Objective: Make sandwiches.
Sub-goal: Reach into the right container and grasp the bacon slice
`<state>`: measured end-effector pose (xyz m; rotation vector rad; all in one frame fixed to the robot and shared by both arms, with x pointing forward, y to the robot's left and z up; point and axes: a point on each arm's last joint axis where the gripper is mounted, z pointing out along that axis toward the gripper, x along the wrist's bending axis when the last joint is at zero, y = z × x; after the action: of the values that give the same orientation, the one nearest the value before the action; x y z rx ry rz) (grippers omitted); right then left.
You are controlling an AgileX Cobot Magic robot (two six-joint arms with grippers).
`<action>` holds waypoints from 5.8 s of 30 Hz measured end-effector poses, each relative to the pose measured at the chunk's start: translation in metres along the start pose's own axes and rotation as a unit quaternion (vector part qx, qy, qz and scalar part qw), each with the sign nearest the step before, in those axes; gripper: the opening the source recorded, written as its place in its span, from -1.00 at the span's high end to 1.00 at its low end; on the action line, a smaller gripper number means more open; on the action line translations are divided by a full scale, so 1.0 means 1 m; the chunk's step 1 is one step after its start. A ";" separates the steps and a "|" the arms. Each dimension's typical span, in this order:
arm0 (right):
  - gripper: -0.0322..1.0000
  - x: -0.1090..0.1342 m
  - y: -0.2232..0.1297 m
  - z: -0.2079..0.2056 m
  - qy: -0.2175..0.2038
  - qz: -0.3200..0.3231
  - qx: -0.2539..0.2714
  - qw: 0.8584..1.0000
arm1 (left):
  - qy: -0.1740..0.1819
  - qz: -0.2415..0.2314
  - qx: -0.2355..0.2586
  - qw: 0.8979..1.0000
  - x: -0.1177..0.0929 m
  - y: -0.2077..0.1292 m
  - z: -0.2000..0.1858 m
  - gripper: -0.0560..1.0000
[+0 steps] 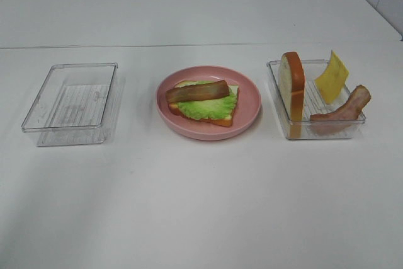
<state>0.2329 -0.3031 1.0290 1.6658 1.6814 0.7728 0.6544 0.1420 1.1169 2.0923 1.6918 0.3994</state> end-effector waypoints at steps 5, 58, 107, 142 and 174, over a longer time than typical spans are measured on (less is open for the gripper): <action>-0.66 0.000 0.000 0.000 0.000 0.000 0.000 1.000 | 0.022 0.003 0.015 1.000 0.012 -0.020 -0.018 -0.89; -0.66 0.000 0.000 0.000 0.000 0.000 0.000 1.000 | 0.120 -0.116 -0.348 0.922 0.070 -0.413 -0.184 -0.89; -0.66 0.000 0.000 0.000 0.000 0.000 0.000 1.000 | 0.089 -0.078 -0.294 0.948 0.063 -0.420 -0.169 -0.89; -0.66 0.001 0.025 0.005 0.003 -0.001 -0.010 1.000 | 0.089 -0.078 -0.294 0.948 0.063 -0.420 -0.169 -0.89; -0.67 0.006 0.215 0.171 0.003 -0.007 0.229 0.973 | 0.089 -0.078 -0.294 0.948 0.063 -0.420 -0.169 -0.89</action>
<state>0.5005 -0.2966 1.0905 1.9504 1.9793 0.3966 0.2302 0.2994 1.0562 1.5128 1.5659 0.9361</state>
